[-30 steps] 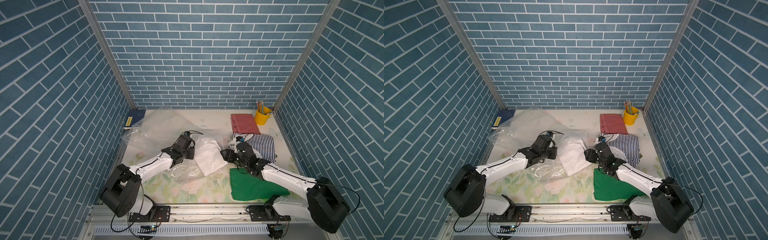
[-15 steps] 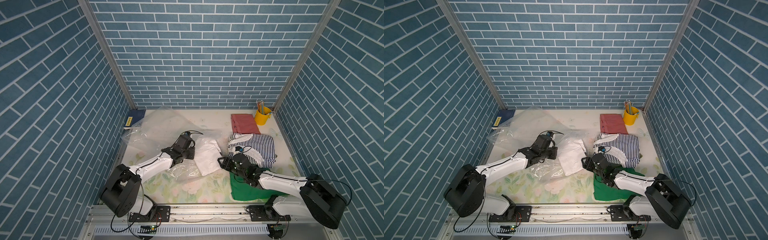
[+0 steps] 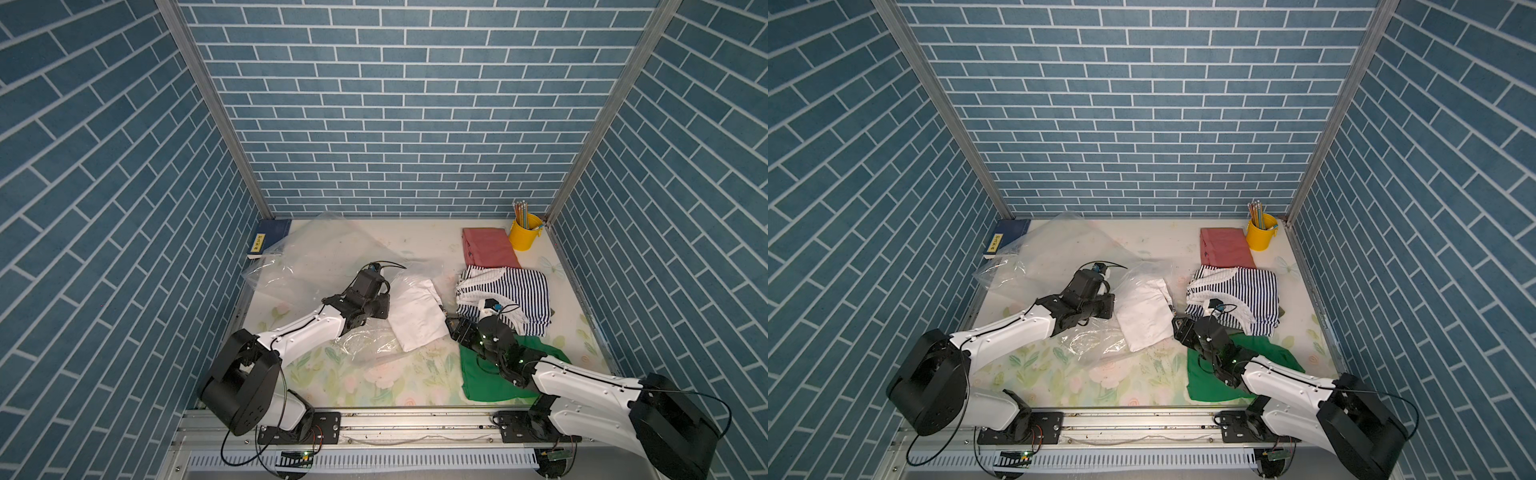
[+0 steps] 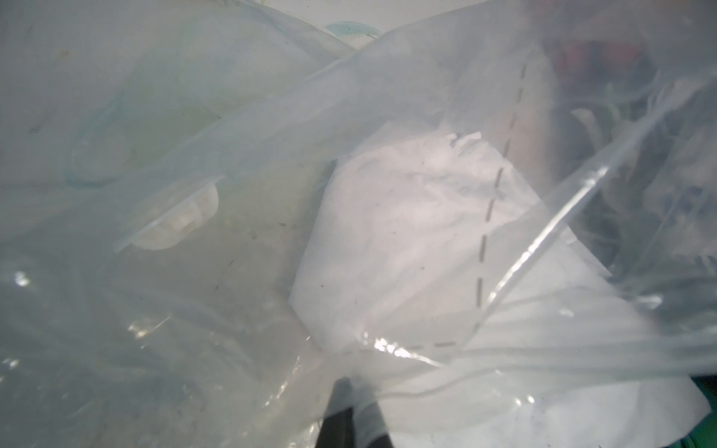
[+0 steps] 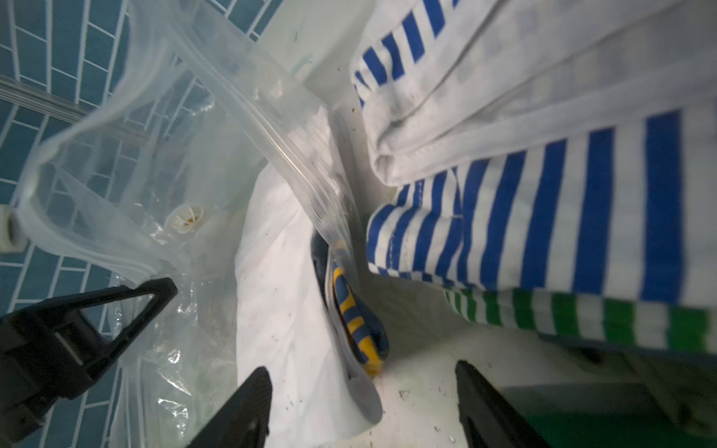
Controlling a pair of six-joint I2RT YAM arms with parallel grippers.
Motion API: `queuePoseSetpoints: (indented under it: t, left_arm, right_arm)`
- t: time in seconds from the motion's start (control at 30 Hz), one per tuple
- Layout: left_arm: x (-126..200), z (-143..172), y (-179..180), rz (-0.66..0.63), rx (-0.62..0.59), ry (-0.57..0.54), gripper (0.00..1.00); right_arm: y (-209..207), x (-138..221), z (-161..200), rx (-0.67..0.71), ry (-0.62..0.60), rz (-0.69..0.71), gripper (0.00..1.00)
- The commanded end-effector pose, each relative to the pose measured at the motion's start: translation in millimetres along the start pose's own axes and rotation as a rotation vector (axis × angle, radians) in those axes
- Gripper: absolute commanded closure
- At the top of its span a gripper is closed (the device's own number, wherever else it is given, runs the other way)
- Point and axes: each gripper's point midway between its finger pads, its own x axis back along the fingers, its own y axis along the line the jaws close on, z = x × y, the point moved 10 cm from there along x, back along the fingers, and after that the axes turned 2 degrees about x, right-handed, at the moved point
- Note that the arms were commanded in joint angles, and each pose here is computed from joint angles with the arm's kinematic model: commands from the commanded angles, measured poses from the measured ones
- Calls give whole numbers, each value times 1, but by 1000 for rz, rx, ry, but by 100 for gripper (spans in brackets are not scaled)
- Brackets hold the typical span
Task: Take the tank top out of the vacuum bag
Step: Take out the tank top from the vacuum bag.
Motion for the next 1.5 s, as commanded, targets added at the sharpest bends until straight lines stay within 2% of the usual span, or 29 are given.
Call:
queuePoseSetpoints:
  t: [0.0, 0.2, 0.33, 0.5, 0.57, 0.8, 0.93, 1.0, 1.27, 1.47]
  left_arm:
    - [3, -7, -2, 13, 5, -16, 100]
    - [5, -7, -1, 7, 5, -19, 100]
    - [5, -7, -1, 4, 2, -19, 100]
    - [4, -8, -1, 6, 0, -19, 100]
    - [4, -8, -2, 7, 1, -19, 100]
    - [5, -7, -1, 0, -1, -18, 100]
    - [5, -8, -2, 12, 2, -20, 100]
    - [4, -9, -3, 18, 3, -19, 100]
    - [5, -8, -1, 8, 2, -20, 100]
    - [6, -9, -1, 2, -1, -24, 100]
  right_arm:
    - [12, -9, 1, 27, 39, -91, 27]
    - [28, -30, 3, 24, 74, -226, 29]
    - [45, -29, -1, 32, 83, -320, 40]
    - [58, -21, -8, 37, 73, -367, 51]
    - [62, -20, -8, 39, 80, -377, 52]
    - [72, -23, -1, 48, 124, -353, 52]
    - [64, -23, 7, 41, 134, -310, 39]
    - [60, -28, 10, 43, 140, -287, 37]
    - [60, -60, 11, 37, 81, -258, 36]
    - [61, -84, 21, 45, 109, -234, 34]
